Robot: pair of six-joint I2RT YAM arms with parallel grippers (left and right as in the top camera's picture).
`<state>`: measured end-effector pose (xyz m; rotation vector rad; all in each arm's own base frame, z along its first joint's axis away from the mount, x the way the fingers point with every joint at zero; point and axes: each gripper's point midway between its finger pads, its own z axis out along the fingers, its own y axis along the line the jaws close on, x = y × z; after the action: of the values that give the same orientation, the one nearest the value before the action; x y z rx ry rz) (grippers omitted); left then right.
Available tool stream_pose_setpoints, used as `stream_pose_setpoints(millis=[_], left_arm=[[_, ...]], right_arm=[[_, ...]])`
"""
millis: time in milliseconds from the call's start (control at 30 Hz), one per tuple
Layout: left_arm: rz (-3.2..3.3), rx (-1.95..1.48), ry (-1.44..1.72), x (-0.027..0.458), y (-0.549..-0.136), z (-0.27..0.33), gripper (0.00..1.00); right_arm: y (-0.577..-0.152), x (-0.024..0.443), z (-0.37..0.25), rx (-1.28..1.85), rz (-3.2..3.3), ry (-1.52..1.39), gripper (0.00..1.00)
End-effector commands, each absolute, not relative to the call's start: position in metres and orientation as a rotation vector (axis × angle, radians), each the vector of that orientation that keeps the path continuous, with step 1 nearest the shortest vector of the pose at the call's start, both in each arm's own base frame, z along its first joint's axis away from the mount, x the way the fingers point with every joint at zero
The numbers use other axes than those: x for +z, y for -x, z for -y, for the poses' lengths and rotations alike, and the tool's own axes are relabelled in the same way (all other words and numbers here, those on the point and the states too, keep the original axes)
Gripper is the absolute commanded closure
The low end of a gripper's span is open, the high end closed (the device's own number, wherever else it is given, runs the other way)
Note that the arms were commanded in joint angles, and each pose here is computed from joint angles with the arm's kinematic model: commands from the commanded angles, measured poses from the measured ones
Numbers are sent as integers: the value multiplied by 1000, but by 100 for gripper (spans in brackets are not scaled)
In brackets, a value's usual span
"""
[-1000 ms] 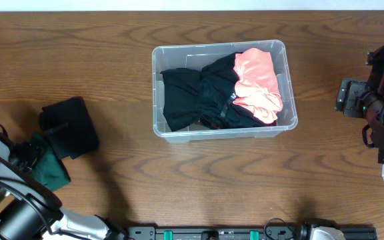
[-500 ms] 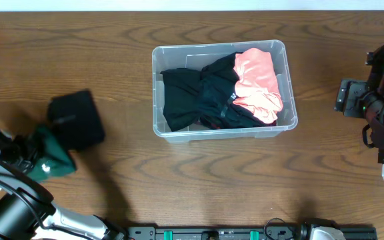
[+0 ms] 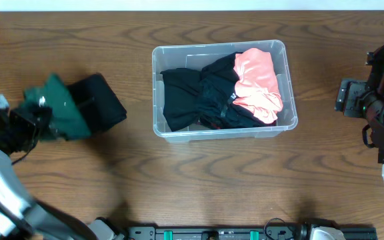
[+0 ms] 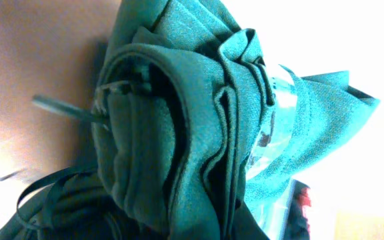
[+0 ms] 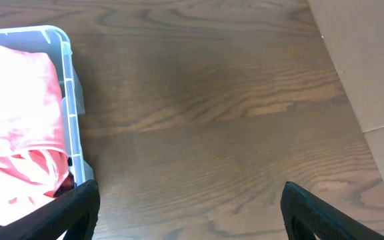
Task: Pack container
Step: 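Place the green garment into the bin beside the pink shirt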
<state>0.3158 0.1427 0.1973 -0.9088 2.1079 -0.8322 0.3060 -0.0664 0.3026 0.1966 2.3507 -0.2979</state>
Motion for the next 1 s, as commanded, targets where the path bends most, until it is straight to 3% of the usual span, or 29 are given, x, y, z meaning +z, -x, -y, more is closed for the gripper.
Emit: stream_pose_setpoints(millis=[0,200,333,567,767,900,933,967], left_arm=[[-2017,-954,702,264,-325,-87,94],[-1918,-958,410,337,-349,16,94],[-1910,-949,279,344,-367,88,94],[-2075,-1077,180,274,-398,211,94],[-2276,-1104,293,182,-419,244,94],[-2380,-1144,279,148,-412,257,94],[-2392,-1158,271,146,-409,260,76],[-2399,-1166,266,146,-408,260,46]], right_arm=[[-307,302,69,-308,-2353,-188,15],[-306,302,69,-308,-2354,-188,15],[-306,302,69,-307,-2354,-188,15],[-307,301,64,-278,-2359,-175,15],[-307,301,64,-277,-2359,-175,15],[-307,301,64,-278,-2359,-175,15],[-307,301,64,-278,-2359,-175,15],[-307,301,64,-278,-2359,-175,15]])
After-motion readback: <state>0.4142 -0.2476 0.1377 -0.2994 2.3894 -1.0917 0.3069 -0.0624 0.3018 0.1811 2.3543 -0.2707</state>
